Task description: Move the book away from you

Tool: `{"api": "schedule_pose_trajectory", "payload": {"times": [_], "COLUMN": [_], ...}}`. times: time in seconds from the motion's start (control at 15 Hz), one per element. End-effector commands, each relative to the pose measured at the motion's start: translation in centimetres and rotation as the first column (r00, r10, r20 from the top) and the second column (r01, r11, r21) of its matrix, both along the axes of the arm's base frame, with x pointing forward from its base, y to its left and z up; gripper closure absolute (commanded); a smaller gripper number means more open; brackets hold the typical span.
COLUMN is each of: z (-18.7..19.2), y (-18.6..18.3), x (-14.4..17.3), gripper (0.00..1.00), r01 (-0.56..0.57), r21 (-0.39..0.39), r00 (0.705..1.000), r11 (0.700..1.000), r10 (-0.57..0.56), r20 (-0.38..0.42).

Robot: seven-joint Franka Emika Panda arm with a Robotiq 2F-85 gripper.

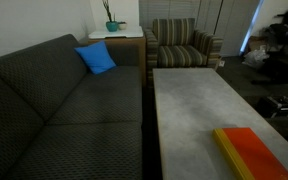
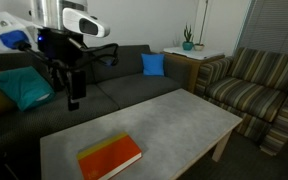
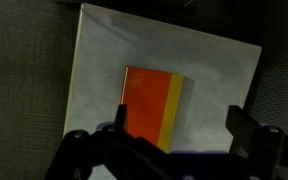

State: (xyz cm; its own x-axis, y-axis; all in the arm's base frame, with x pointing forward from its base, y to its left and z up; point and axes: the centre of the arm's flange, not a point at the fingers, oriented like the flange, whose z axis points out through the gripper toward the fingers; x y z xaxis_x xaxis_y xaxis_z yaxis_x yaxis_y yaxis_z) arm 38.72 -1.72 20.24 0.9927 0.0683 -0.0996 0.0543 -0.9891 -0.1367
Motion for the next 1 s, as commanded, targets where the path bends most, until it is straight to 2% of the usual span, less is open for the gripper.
{"api": "schedule_pose_trajectory", "payload": {"times": [0.0,0.13,0.2,0.33,0.6,0.8,0.93], "z": [0.1,0.1,-0.5,-1.7,-4.2,-5.3,-5.7], "y": [0.0,0.0,0.0,-0.9,-5.0,-9.2,-10.4], "x": [0.1,0.2,0.3,1.6,5.6,9.4,11.8], "gripper": [0.0,0.0,0.0,0.0,0.0,0.0,0.0], "r01": [-0.001,-0.001,-0.02,-0.035,-0.048,-0.021,0.003], "r21": [0.0,0.0,-0.036,-0.161,-0.323,-0.38,-0.356], "r00": [1.0,1.0,0.999,0.993,0.961,0.943,0.939], "r11": [1.0,1.0,0.999,0.986,0.945,0.925,0.934], "r10": [0.001,0.001,0.021,0.053,0.131,0.144,0.12], "r20": [0.002,0.005,0.031,0.108,0.242,0.298,0.324]}}
